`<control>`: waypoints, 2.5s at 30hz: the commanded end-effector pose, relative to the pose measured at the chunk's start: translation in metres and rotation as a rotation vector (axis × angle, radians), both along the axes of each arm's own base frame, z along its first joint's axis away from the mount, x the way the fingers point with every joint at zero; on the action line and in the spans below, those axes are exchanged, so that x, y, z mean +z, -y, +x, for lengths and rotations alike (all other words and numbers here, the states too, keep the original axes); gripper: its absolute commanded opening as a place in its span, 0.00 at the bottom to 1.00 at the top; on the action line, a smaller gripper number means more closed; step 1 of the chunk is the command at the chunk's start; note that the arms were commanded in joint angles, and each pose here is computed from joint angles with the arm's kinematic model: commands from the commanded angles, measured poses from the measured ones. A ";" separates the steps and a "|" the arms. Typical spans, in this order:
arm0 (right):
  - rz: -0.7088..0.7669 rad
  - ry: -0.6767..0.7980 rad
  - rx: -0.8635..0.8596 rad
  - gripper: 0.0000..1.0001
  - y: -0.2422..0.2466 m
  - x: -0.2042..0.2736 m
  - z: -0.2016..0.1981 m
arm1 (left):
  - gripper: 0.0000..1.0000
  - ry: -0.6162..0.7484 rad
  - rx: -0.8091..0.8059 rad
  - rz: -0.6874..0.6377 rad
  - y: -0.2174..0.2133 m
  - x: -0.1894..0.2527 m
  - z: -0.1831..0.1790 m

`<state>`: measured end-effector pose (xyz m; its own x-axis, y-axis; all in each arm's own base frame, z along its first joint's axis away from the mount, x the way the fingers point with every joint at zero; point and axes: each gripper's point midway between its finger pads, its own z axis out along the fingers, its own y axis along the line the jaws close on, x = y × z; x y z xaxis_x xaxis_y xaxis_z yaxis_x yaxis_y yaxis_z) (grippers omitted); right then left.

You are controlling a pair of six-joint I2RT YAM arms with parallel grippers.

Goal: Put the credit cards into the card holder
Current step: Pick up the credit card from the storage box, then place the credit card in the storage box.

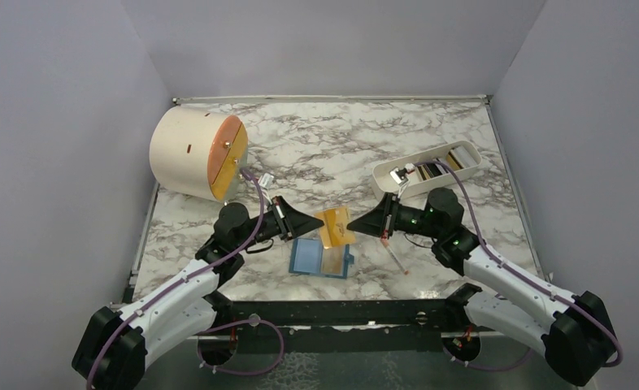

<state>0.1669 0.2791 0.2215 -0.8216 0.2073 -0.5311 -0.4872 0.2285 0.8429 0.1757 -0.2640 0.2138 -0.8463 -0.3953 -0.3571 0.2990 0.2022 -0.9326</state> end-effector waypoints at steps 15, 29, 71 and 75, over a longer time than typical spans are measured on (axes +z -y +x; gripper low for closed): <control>-0.219 0.208 -0.401 0.01 0.056 0.058 0.045 | 0.00 0.036 0.130 0.209 -0.007 -0.018 0.037; -0.286 0.448 -0.648 0.01 0.110 0.155 0.055 | 0.00 0.033 0.164 0.227 0.110 0.010 0.133; -0.350 0.444 -0.612 0.01 0.117 0.127 0.042 | 0.46 -0.007 0.179 0.509 0.184 -0.067 0.215; -0.367 0.396 -0.556 0.01 0.111 0.106 0.035 | 0.51 0.016 0.193 0.563 0.162 -0.053 0.209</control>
<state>0.2105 0.1628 0.3558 -0.2981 0.3338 -0.8943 -0.4641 0.7680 0.4414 0.3894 -0.4457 0.1190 -0.8044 -0.3151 -0.5037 0.1684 0.6922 -0.7018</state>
